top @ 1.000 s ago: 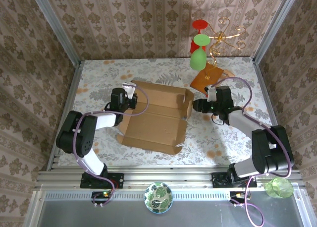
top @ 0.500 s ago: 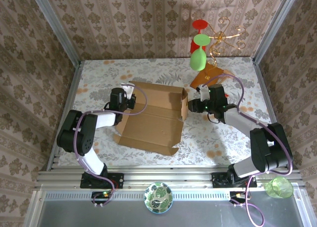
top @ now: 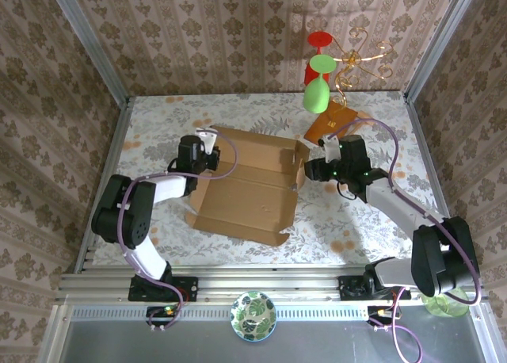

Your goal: Fold the paper box

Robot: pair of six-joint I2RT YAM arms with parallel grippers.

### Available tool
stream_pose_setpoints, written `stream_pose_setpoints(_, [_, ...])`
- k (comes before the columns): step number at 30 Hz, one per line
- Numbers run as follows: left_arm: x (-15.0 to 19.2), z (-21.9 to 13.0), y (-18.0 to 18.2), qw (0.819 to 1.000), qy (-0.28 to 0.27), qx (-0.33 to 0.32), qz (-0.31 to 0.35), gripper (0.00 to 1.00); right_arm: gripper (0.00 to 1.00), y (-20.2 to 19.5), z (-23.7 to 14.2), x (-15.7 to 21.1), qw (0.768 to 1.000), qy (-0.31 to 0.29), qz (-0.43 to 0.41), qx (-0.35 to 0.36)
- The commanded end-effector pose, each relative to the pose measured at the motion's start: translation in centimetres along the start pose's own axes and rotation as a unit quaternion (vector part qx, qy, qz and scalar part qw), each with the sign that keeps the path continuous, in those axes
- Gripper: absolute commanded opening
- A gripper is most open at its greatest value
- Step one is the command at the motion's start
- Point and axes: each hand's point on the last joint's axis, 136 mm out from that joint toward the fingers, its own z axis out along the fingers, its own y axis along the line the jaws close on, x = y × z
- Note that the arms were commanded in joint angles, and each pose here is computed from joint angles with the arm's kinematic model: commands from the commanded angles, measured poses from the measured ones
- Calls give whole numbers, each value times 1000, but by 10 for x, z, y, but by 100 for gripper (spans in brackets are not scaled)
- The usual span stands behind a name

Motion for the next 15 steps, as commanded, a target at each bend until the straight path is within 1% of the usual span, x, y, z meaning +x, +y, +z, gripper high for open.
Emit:
stream_pose_setpoints(1, [-9, 6, -11, 1000, -2, 29, -10, 0, 51, -7, 0, 5, 1000, 16, -10, 5])
stream_pose_setpoints(5, [-7, 7, -18, 999, 8, 53, -4, 0, 52, -21, 4, -7, 1000, 5, -3, 14])
stream_pose_setpoints(6, [-6, 7, -19, 998, 11, 59, -5, 0, 52, -21, 5, -12, 1000, 0, -5, 9])
stream_pose_setpoints(11, [-2, 11, -21, 997, 21, 72, -10, 0, 54, -11, 21, -20, 999, 16, -28, -40])
stream_pose_setpoints(15, [-6, 15, -20, 997, 23, 76, -13, 0, 53, -5, 27, -26, 997, 21, -36, -61])
